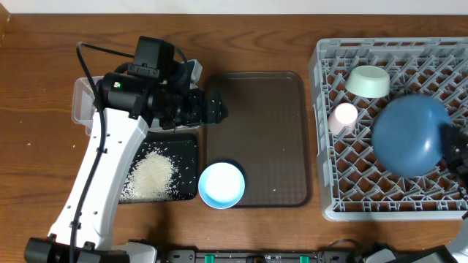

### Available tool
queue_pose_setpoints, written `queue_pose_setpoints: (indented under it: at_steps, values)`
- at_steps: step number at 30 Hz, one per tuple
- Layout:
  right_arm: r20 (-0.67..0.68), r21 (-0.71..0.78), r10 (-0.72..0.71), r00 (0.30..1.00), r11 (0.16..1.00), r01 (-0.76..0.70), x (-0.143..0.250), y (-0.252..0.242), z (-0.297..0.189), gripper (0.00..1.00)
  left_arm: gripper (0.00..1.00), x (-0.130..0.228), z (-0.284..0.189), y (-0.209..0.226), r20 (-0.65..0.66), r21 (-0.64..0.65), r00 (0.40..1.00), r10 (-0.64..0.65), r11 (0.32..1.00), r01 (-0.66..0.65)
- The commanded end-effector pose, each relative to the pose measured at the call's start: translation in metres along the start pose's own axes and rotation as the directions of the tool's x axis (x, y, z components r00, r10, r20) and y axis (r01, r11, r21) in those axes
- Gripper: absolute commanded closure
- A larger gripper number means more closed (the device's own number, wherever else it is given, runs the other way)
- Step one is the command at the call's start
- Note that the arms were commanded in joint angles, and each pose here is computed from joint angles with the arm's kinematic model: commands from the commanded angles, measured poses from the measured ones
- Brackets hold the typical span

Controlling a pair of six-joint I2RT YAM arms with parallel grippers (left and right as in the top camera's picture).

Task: Sort waste into correct bins and load items into the dishwasher rack
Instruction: 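Release the teal plate in the rack and move left to the light-blue bowl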

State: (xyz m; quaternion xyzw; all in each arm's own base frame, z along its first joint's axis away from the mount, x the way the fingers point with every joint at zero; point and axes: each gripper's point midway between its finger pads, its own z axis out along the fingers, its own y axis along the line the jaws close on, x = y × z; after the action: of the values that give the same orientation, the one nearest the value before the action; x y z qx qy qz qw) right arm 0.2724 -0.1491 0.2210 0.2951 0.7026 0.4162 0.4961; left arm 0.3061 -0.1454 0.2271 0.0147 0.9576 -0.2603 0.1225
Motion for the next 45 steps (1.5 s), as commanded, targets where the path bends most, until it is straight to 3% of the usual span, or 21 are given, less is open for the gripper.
queue_pose_setpoints:
  at_steps: [1,7,14,19,23,28,33,40,45]
  values:
    - [0.1,0.113,0.114,0.988,0.986,-0.125,-0.016,-0.023,-0.007,0.36,0.02,0.001,0.001,0.004,-0.003,-0.011,1.0,0.002,1.0,-0.002]
    - [0.246,0.222,0.181,0.952,0.946,-0.237,-0.039,-0.046,-0.015,0.02,0.02,0.001,0.001,0.004,-0.003,-0.011,1.0,0.002,1.0,-0.002]
    - [0.249,0.23,0.133,0.959,0.954,-0.192,-0.043,-0.043,-0.012,0.01,0.02,0.001,0.001,0.004,-0.003,-0.011,1.0,0.002,1.0,-0.002]
    - [0.243,0.209,0.032,0.969,0.974,-0.085,-0.049,-0.023,-0.007,0.01,0.02,0.001,0.001,0.004,-0.003,-0.011,1.0,0.003,1.0,-0.003]
    - [0.157,0.178,-0.072,0.985,0.983,0.043,-0.034,-0.002,0.016,0.01,0.02,0.001,0.001,0.004,-0.003,-0.011,1.0,0.002,1.0,-0.002]
    - [-0.026,0.056,-0.236,0.971,0.97,0.237,0.01,0.036,0.064,0.01,0.02,0.001,0.001,0.004,-0.003,-0.011,1.0,0.002,1.0,-0.002]
    - [-0.203,-0.149,-0.404,0.892,0.913,0.379,0.08,0.082,0.107,0.01,0.02,0.001,0.001,0.004,-0.003,-0.011,1.0,0.002,1.0,-0.002]
    - [-0.38,-0.35,-0.573,0.726,0.816,0.461,0.195,0.126,0.135,0.01,0.02,0.001,0.001,0.004,-0.003,-0.011,1.0,0.002,1.0,-0.002]
    - [-0.47,-0.394,-0.709,0.526,0.701,0.594,0.277,0.126,0.133,0.01,0.02,0.001,0.001,0.004,-0.003,-0.011,1.0,0.002,1.0,-0.002]
